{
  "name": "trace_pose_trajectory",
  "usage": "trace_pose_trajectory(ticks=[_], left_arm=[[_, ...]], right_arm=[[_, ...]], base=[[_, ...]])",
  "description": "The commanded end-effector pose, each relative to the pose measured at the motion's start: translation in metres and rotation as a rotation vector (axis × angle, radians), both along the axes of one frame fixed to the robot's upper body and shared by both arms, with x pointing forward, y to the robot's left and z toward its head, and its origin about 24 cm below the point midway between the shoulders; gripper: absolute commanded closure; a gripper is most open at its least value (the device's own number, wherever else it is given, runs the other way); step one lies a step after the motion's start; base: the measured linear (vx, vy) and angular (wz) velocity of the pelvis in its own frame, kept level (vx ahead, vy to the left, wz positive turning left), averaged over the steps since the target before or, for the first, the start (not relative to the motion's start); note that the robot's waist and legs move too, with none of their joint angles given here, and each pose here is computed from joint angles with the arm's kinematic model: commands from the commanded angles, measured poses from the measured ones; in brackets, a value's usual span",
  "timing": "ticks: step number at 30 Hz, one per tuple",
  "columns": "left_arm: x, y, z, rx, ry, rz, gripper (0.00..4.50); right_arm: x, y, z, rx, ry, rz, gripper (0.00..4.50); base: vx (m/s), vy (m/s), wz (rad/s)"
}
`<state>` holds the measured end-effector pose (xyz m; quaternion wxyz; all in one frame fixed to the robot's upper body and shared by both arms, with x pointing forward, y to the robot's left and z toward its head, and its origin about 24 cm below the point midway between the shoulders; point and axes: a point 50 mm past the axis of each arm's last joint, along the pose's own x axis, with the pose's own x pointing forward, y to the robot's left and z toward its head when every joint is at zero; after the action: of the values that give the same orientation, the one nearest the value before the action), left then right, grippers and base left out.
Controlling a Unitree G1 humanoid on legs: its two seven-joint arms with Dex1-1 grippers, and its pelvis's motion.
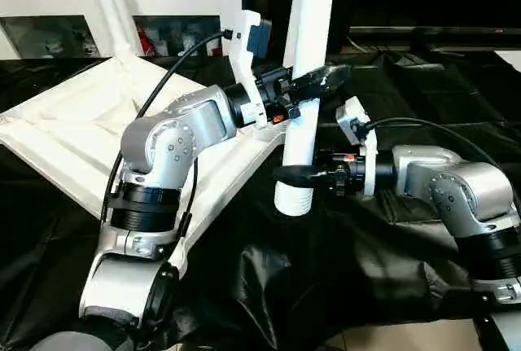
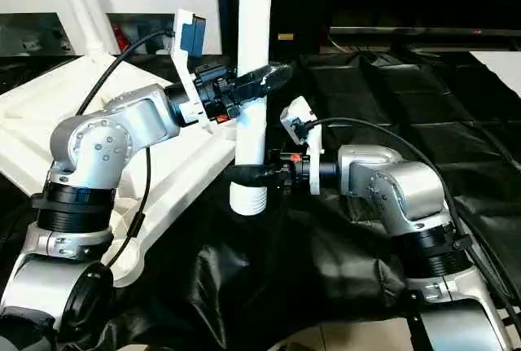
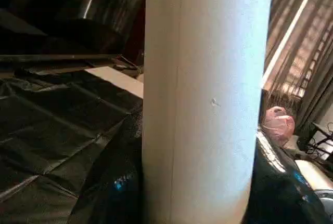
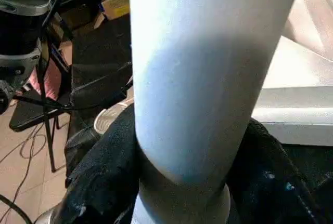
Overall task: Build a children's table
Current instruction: Pick table leg
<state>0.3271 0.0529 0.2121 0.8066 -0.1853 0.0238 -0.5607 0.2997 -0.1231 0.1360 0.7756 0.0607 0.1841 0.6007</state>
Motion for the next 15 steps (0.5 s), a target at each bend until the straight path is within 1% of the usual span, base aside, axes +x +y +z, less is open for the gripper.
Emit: trace_pose_trajectory(ticks=[1, 2, 3, 6, 12, 13, 15], left_arm=[[-0.0087, -0.0083, 0.014, -0.023, -0.062, -0.074, 2.67], [-0.0085, -0.0082, 0.0138, -0.022, -0.063, -0.073, 2.67], [-0.0084, -0.0082, 0.0136, -0.021, -0.063, -0.072, 2.67], [-0.0081, -0.008, 0.0132, -0.017, -0.063, -0.072, 2.67], [-0.0103, -0.0082, 0.0128, -0.014, -0.067, -0.09, 2.67], [-0.0105, -0.0083, 0.0128, -0.014, -0.067, -0.091, 2.67], [-0.0105, -0.0083, 0.013, -0.015, -0.068, -0.092, 2.67]], right_arm=[[0.0022, -0.0025, -0.0016, -0.01, 0.015, -0.025, 1.88], [0.0029, -0.0027, -0.0026, -0.019, 0.011, -0.036, 1.81], [0.0035, -0.003, -0.0033, -0.027, 0.008, -0.044, 1.57], [0.0034, -0.0029, -0.0045, -0.031, 0.01, -0.045, 1.48], [0.0028, -0.0024, -0.0051, -0.025, 0.015, -0.04, 1.48], [0.0027, -0.0023, -0.0051, -0.024, 0.016, -0.039, 1.65], [0.0023, -0.0016, -0.0048, -0.015, 0.022, -0.033, 1.82]], base=[[0.0, 0.0, 0.0], [0.0, 0.0, 0.0], [0.0, 0.0, 0.0], [0.0, 0.0, 0.0], [0.0, 0.0, 0.0], [0.0, 0.0, 0.0], [0.0, 0.0, 0.0]])
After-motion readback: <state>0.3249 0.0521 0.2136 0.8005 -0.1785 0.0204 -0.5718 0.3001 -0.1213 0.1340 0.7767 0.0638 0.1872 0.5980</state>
